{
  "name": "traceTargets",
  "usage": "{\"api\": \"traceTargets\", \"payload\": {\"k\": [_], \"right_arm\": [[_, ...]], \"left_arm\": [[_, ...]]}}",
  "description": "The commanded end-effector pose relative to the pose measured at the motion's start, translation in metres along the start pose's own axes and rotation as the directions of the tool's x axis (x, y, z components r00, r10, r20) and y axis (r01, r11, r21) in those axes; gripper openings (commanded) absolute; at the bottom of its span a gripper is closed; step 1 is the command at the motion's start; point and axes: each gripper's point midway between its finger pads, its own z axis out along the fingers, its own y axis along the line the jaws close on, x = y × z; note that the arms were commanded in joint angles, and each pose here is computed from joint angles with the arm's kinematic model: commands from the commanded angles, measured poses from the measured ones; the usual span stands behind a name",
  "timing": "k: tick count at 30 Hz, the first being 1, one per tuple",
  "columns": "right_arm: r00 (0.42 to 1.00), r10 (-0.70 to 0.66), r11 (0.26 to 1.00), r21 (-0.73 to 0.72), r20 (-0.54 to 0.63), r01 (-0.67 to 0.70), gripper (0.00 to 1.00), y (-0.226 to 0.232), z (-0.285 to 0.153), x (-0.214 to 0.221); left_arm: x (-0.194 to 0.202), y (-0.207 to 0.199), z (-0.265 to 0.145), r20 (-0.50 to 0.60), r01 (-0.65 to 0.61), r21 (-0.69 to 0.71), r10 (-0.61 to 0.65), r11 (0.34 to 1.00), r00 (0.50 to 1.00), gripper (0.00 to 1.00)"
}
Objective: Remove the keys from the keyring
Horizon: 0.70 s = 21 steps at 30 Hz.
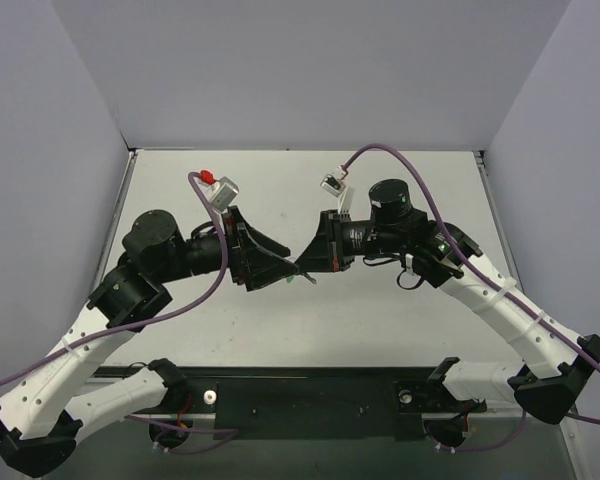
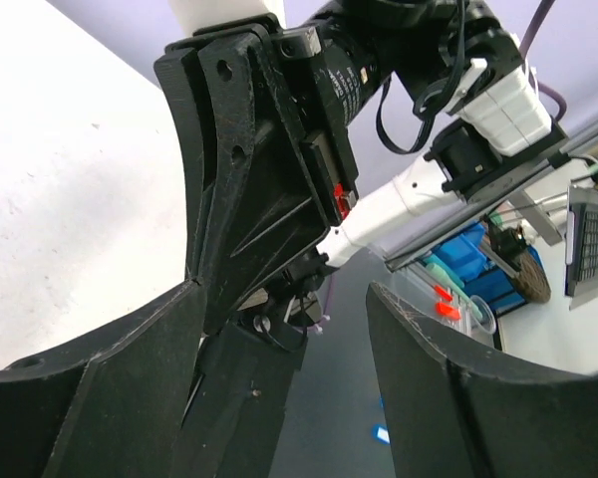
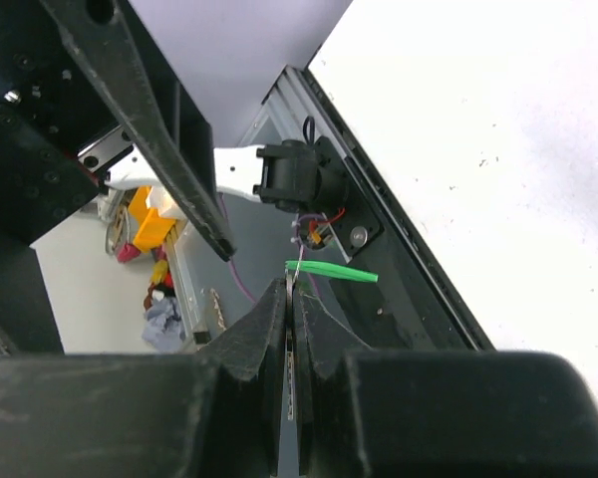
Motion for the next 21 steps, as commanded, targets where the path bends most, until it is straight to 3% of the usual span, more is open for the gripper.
{"api": "traceTargets", "payload": {"k": [1,7,9,14,16,21], "right_arm": [[0.995,-0.002,1.000,-0.004,0.095,0.003,0.00,0.011,-0.005,-0.017],[0.997,0.024,0.999,-0.024,0.069,-0.023,0.00,0.005,0.002,-0.010],[0.994,0.026,0.996,-0.093,0.105,-0.016,0.00,0.011,0.001,-0.015],[0.953,0.076,0.993,-0.112,0.294,-0.045,0.00,-0.005,-0.013,-0.045],[0.942,0.077,0.979,-0.201,0.327,-0.010,0.00,0.010,-0.015,-0.049],[0.946,0.027,0.998,-0.070,0.322,-0.005,0.00,-0.010,-0.013,-0.041]], "left_arm": [[-0.029,-0.012,-0.008,0.128,-0.033,-0.008,0.034,0.999,0.991,0.74],[-0.026,-0.004,-0.015,0.152,-0.028,-0.055,0.036,0.998,0.988,0.68],[-0.027,-0.004,-0.018,0.171,-0.023,-0.067,0.034,0.997,0.985,0.68],[-0.031,-0.004,-0.027,0.222,-0.013,-0.083,0.031,0.996,0.974,0.68],[-0.031,-0.003,-0.028,0.231,-0.007,-0.084,0.026,0.996,0.973,0.68],[-0.029,0.000,-0.028,0.240,0.004,-0.087,0.017,0.996,0.971,0.68]]}}
